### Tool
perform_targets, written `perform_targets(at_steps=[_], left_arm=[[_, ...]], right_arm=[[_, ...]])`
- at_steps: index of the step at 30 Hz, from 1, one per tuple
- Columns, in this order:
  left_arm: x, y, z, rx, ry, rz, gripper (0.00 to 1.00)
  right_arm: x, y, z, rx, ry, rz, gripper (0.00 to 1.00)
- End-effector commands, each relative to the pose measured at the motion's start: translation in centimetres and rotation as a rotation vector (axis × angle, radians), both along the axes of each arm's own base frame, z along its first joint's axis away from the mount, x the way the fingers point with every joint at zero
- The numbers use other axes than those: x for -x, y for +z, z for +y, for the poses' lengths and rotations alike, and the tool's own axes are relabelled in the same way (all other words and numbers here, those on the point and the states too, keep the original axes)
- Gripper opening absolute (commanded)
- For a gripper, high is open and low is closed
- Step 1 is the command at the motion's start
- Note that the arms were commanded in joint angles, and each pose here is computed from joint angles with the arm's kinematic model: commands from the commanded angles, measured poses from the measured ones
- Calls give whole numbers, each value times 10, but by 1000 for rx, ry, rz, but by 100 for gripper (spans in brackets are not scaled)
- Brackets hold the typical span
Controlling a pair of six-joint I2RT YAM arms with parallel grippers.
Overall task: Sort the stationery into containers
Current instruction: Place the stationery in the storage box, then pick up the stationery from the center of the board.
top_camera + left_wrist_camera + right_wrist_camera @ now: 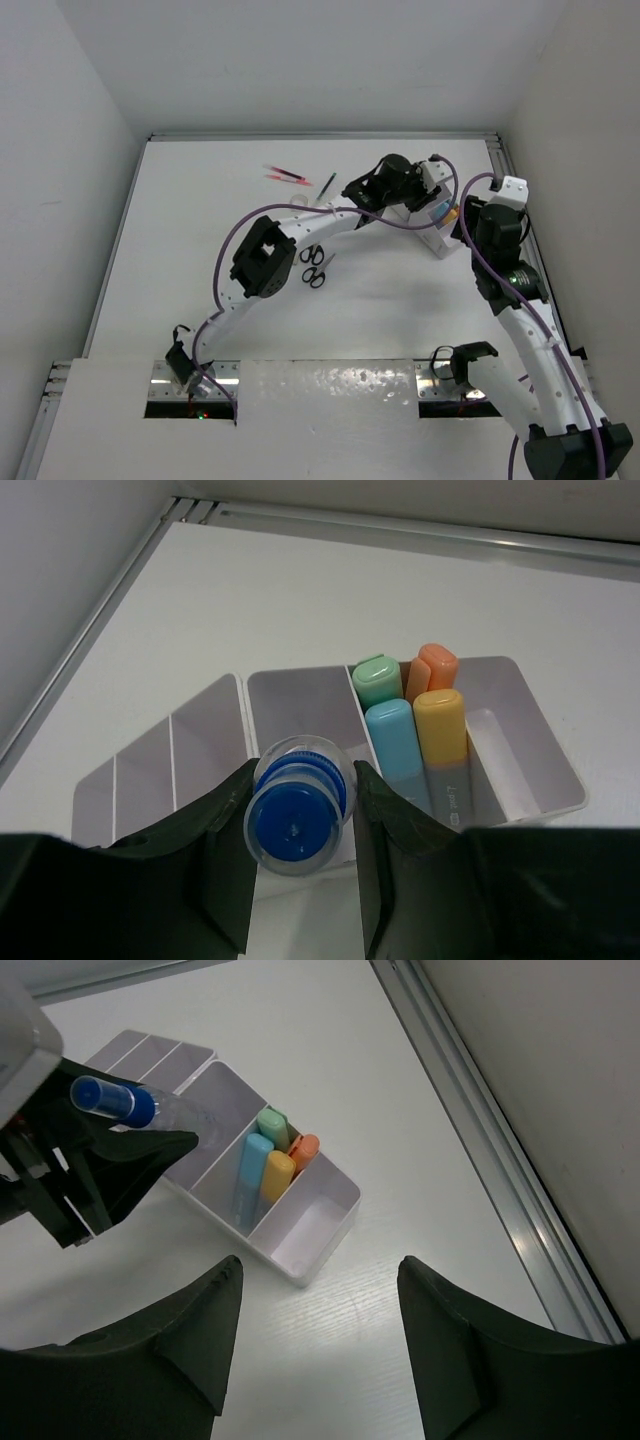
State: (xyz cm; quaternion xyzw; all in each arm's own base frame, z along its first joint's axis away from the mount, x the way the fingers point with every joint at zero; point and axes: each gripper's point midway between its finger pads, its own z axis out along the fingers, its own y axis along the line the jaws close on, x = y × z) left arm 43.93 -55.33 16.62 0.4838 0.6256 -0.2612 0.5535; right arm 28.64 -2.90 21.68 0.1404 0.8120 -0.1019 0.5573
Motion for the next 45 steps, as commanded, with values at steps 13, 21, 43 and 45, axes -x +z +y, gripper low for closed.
perform_targets(at_steps=[13,21,43,45], left_arm=[[-2,4,-14,43,76,-61,50],[-21,124,-7,210,168,-237,75],[-130,32,399,36,1016,501,24],[-140,20,414,2,1043,435,26]], right_arm=[[1,24,0,52,43,-39,65],[0,31,6,29,72,-50,66],[-42,35,83,-316,320,-96,35],[-47,31,86,-341,314,-75,36]])
